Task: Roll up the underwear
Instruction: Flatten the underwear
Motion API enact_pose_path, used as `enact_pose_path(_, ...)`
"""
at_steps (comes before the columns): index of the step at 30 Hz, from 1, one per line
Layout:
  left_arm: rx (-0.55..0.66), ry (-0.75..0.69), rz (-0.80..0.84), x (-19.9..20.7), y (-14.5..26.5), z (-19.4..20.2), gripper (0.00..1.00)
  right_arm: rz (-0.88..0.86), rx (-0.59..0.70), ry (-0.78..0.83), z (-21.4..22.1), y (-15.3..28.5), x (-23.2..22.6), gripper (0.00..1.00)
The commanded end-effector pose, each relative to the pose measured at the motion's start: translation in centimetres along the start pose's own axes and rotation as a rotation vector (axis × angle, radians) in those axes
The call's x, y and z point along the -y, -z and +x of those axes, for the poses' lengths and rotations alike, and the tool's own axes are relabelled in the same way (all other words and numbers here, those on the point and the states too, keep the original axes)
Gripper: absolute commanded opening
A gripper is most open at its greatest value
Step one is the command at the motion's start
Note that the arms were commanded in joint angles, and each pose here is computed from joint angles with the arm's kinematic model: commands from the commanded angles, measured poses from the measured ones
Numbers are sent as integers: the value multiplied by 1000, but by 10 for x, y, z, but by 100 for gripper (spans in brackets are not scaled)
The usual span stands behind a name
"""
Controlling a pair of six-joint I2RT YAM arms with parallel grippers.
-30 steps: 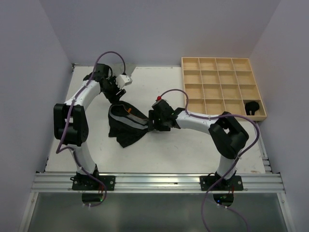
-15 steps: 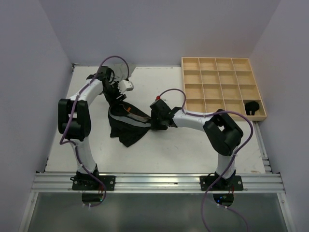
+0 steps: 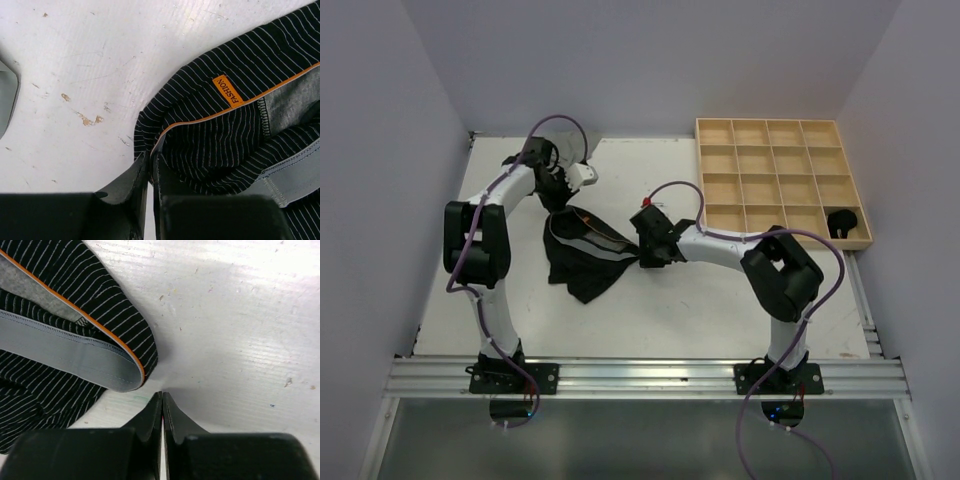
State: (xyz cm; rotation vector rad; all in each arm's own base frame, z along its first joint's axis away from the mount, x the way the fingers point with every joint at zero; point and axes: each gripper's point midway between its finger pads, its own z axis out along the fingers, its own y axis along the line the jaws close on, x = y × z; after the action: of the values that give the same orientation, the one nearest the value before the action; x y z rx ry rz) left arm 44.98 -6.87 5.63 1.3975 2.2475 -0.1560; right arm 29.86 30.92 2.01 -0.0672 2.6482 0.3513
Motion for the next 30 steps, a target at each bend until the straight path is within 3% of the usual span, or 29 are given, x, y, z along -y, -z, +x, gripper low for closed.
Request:
enact_pose_path(1,84,13,-118,-30,26,-25,10,33,86,45,-30,21,1,3)
enact_pose_path(4,154,42,-189,-45,54,-40,1,49,125,79,-43,36,3,0)
enact_pose_path(12,201,80,-207,-40,93,-56,0,27,206,208,-84,71,-14,0)
enact_pose_path(14,179,91,-188,-35,88,-51,0,-16,198,193,-86,69,-25,11)
enact_pose_path(17,161,112,-166,-31,81,-44,0,-83,180,110,-81,63,-41,45)
enact_pose_path(20,168,131,-165,-29,77,-43,0,-103,191,9,-81,50,-47,52)
enact_pose_path(26,172,148,-166,-31,75,-44,0,-68,185,-158,-78,27,-47,50)
enact_pose_path(30,172,152,-155,-29,70,-43,0,-135,218,-318,-78,21,-55,41)
